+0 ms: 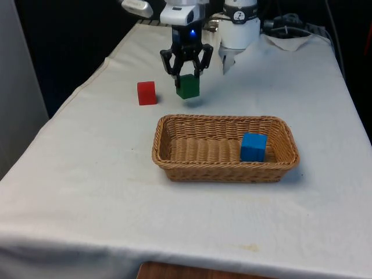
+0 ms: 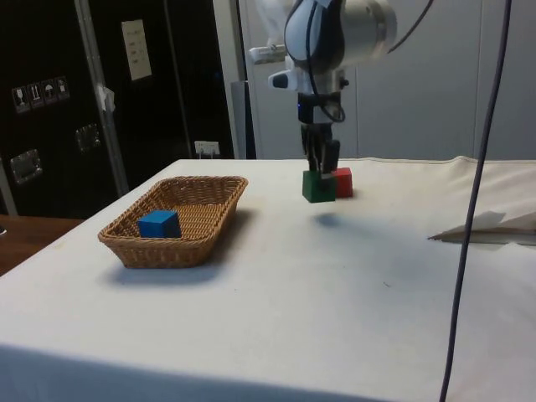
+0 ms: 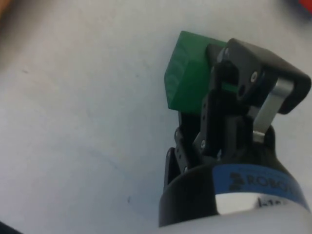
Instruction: Pick up exactly two blocks and place them into the basket.
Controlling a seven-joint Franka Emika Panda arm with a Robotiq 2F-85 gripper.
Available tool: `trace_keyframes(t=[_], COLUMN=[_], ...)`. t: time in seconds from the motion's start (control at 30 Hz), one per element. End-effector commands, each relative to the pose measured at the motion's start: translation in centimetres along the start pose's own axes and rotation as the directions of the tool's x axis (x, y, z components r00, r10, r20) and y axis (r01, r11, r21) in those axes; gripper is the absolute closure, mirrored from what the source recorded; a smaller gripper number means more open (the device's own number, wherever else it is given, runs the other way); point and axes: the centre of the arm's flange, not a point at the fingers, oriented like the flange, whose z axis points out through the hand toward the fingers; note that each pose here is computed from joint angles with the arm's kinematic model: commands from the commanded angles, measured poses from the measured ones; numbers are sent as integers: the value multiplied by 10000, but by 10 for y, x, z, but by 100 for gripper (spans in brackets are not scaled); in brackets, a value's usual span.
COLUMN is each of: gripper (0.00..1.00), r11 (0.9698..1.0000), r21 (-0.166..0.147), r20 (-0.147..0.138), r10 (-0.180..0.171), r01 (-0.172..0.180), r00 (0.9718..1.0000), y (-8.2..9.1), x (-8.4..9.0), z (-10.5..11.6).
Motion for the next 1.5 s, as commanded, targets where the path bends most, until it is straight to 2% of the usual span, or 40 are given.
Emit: trace_keyframes(t=[0.0,0.1,0.13,0.17,0.23,0.3,0.4,0.43,0.63,0.67,0.7,0.9,0.93,0.97,1.2,1.23,1.47], gripper=[100,100,100,100,100,100,100,100,100,100,100,100,100,100,100,100,100], r11=[10000,10000,10000,10000,10000,10000,10000,10000,9999,10000,9999,9999,9999,9999,9999,9998,9999], r21=[7,-5,11,-14,-21,-45,-31,-58,-102,-79,-106,-168,-131,-169,-163,-173,-27], r20=[18,-111,-193,-151,-240,-368,-525,-472,-729,-786,-768,-1081,-1154,-1111,-1411,-1392,-1693], r10=[40,14,-5,23,10,-6,-39,-23,-52,-62,-60,-43,-74,-33,-17,14,137], r01=[-40,-14,5,-23,-11,5,37,20,44,56,52,25,59,14,-6,-38,-144], r00=[10000,9999,9998,9999,9997,9993,9986,9989,9973,9969,9970,9941,9933,9938,9900,9903,9855], y=[2,5,3,6,7,10,9,12,18,15,19,28,26,29,33,35,42], x=[3,13,12,16,22,31,36,39,58,55,61,83,81,85,98,102,120], z=[-3,-10,-8,-12,-16,-23,-25,-29,-45,-40,-47,-67,-64,-70,-83,-86,-97])
